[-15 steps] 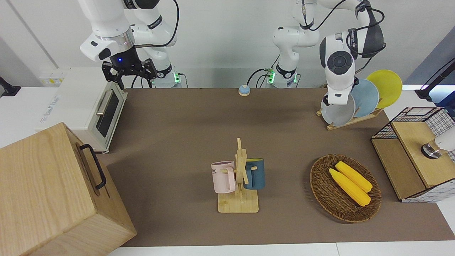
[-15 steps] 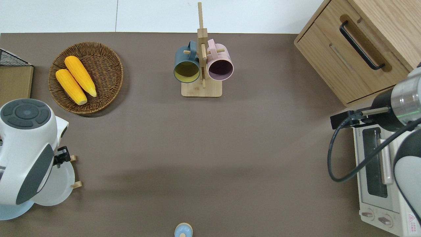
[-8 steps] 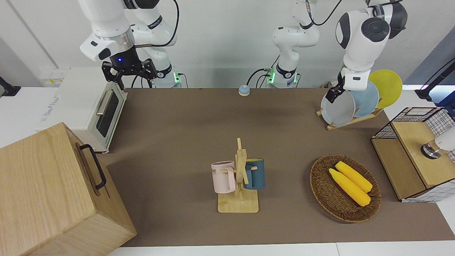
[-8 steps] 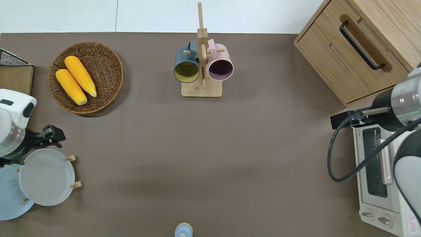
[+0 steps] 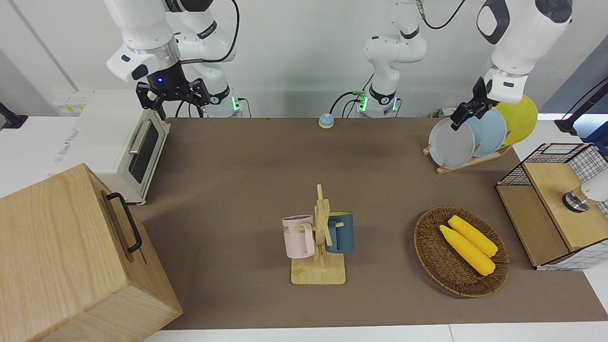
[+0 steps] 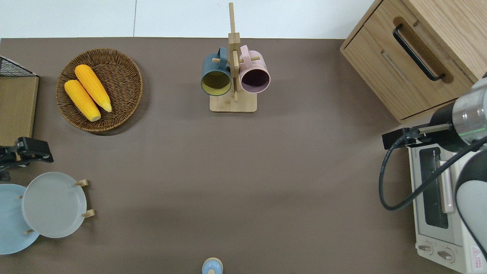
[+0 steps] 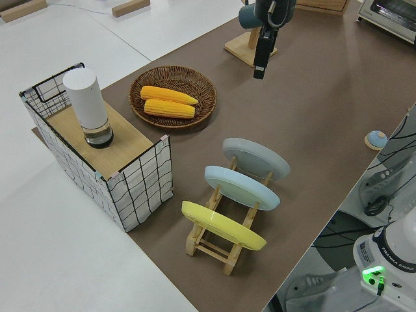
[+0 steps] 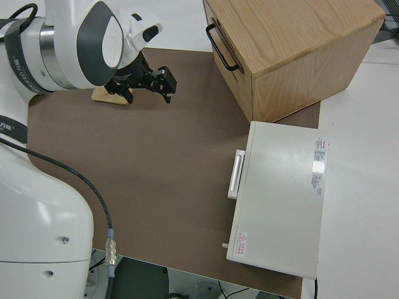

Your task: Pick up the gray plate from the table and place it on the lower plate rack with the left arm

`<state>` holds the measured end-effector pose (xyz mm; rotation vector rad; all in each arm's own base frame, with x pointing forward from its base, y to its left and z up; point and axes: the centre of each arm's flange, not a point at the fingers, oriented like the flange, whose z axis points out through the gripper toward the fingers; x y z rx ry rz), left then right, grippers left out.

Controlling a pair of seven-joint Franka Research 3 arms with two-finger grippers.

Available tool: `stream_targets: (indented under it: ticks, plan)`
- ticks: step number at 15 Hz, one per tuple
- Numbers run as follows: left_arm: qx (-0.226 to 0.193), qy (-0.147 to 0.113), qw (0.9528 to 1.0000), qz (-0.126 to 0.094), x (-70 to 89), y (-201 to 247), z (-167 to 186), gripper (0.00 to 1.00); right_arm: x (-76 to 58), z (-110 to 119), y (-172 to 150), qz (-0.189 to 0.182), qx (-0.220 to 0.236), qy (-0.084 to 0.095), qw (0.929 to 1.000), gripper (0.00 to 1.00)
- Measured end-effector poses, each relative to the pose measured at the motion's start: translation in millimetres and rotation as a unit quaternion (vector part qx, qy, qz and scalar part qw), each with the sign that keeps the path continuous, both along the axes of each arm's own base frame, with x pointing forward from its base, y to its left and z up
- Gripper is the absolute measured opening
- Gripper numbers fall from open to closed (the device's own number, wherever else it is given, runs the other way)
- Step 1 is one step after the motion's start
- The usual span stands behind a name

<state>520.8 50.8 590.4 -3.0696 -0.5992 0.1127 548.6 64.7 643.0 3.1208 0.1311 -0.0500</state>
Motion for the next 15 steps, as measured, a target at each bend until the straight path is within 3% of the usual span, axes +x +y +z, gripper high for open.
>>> stream_targets:
  ticks: [2,6,10,15]
  plan:
    - [-0.014,-0.009,0.9995,-0.028,-0.9,11.9,6.7,0.99,0.0,0.0,0.0,0.000,0.000,0.000,1.0000,0.99]
    - [-0.016,-0.024,0.9976,-0.063,0.5,5.9,20.0,0.99,0.0,0.0,0.0,0.000,0.000,0.000,1.0000,0.99]
    - [-0.017,-0.026,0.9930,-0.114,0.5,6.9,21.9,1.00,0.0,0.0,0.0,0.000,0.000,0.000,1.0000,0.99]
    - [-0.017,-0.026,0.9913,-0.128,0.6,5.2,22.1,1.00,0.0,0.0,0.0,0.000,0.000,0.000,1.0000,0.99]
